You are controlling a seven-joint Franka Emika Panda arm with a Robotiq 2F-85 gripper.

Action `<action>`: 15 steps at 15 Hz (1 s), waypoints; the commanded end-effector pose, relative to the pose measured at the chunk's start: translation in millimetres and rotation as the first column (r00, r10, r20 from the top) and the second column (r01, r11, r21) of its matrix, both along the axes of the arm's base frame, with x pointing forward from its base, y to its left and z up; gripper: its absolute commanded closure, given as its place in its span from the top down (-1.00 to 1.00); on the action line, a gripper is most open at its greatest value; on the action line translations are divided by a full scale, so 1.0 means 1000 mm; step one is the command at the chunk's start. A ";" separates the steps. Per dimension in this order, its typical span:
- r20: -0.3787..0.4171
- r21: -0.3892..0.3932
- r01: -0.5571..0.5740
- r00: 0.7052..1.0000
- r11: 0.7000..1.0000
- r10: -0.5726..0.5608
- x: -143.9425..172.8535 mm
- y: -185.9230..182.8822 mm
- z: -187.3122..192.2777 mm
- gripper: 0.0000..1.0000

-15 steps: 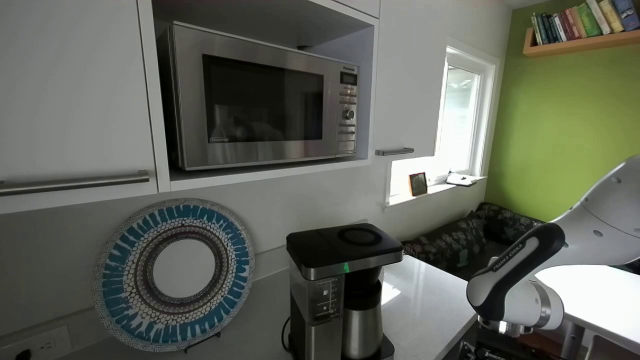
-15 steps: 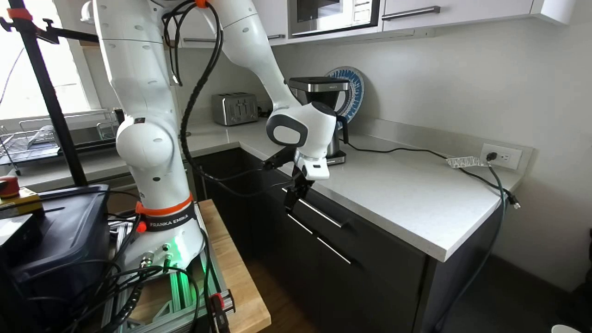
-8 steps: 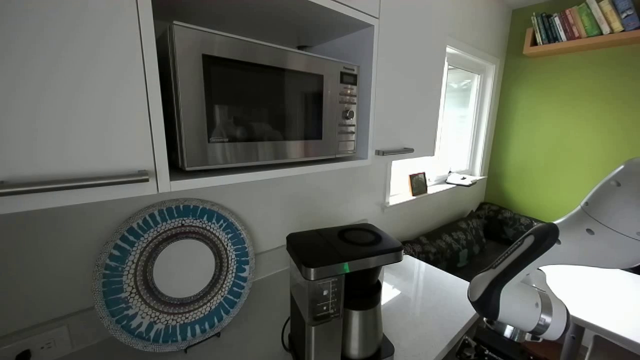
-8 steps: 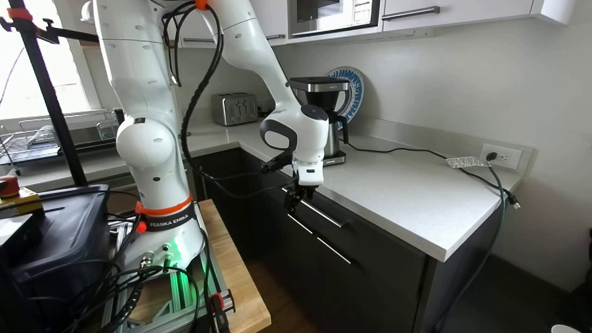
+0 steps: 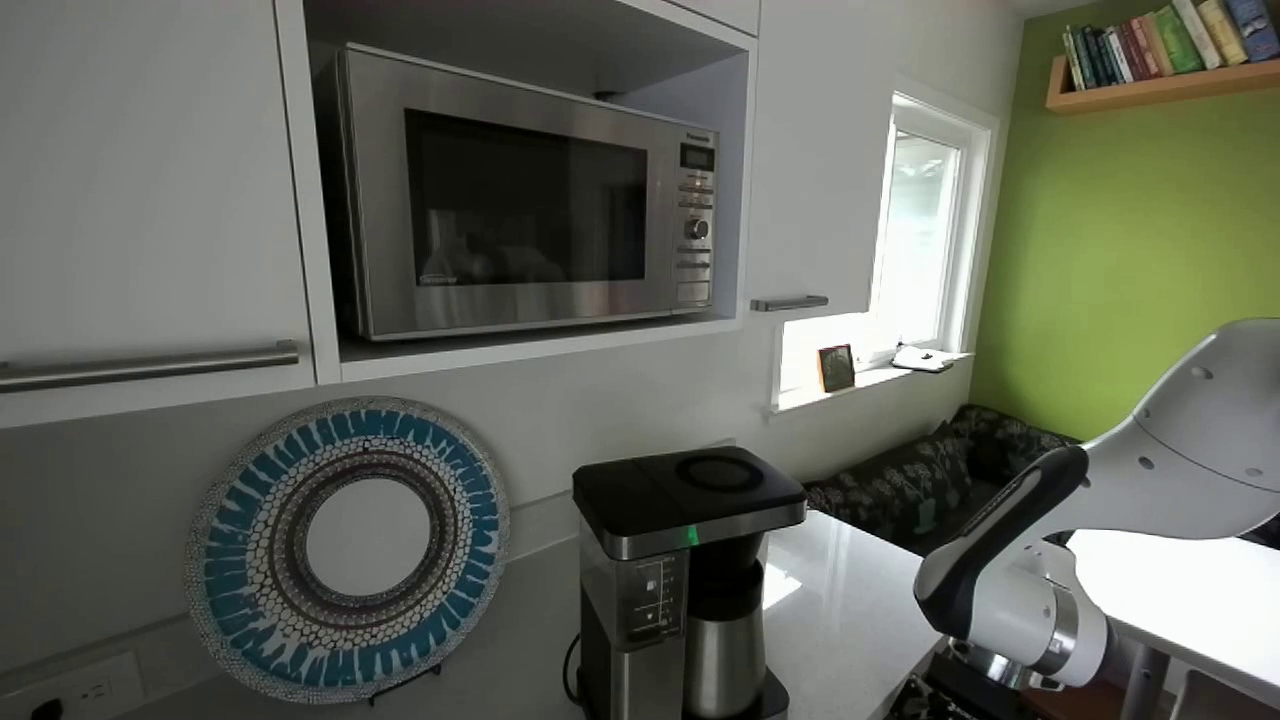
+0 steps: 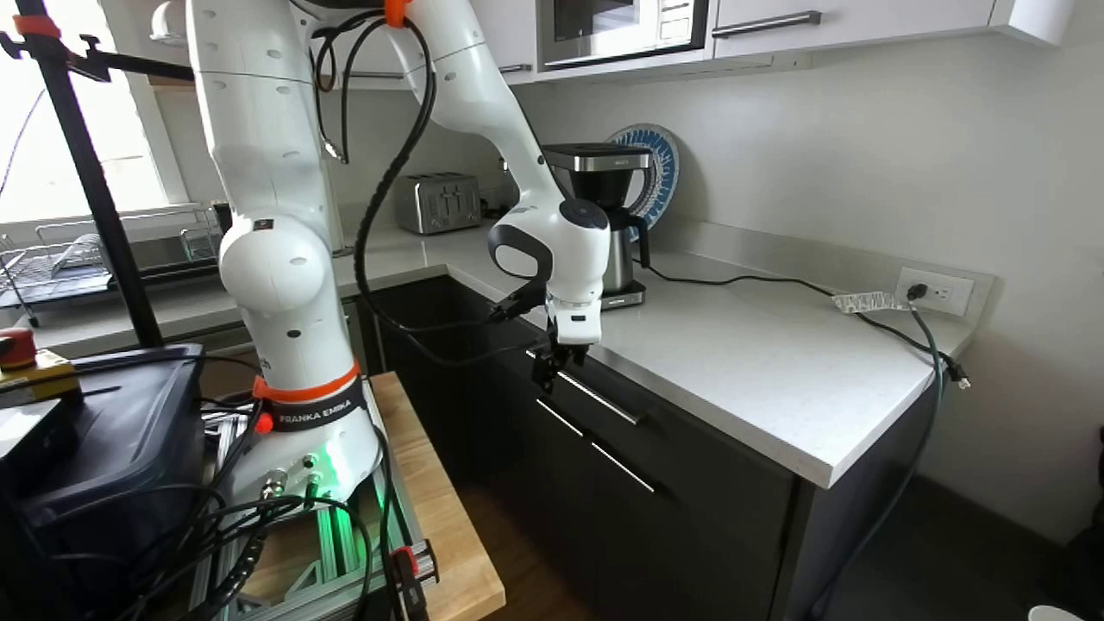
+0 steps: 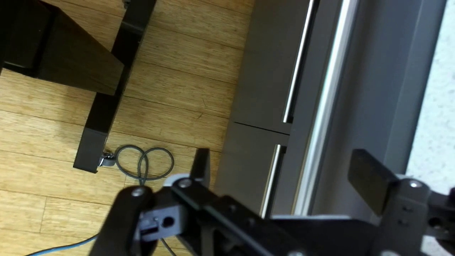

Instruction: Open the top right drawer, remove the spoon from the drawer and put it on the counter

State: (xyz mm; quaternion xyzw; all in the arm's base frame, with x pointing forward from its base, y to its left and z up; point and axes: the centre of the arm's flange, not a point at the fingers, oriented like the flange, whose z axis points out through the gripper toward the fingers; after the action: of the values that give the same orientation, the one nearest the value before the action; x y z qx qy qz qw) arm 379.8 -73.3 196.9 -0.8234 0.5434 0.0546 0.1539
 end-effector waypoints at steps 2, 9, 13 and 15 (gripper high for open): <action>-0.014 -0.008 -0.024 1.000 1.000 0.024 0.009 0.010 -0.023 1.00; -0.047 -0.016 -0.044 0.998 0.999 0.043 0.014 0.019 -0.044 1.00; -0.105 -0.004 -0.050 0.993 0.999 0.049 0.013 0.022 -0.047 1.00; -0.138 -0.005 -0.070 0.988 0.998 0.069 0.009 0.023 -0.046 1.00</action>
State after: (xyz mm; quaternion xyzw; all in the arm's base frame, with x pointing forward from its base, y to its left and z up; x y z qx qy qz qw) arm 395.0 -53.7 159.1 -0.8357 0.5274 0.0825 0.1290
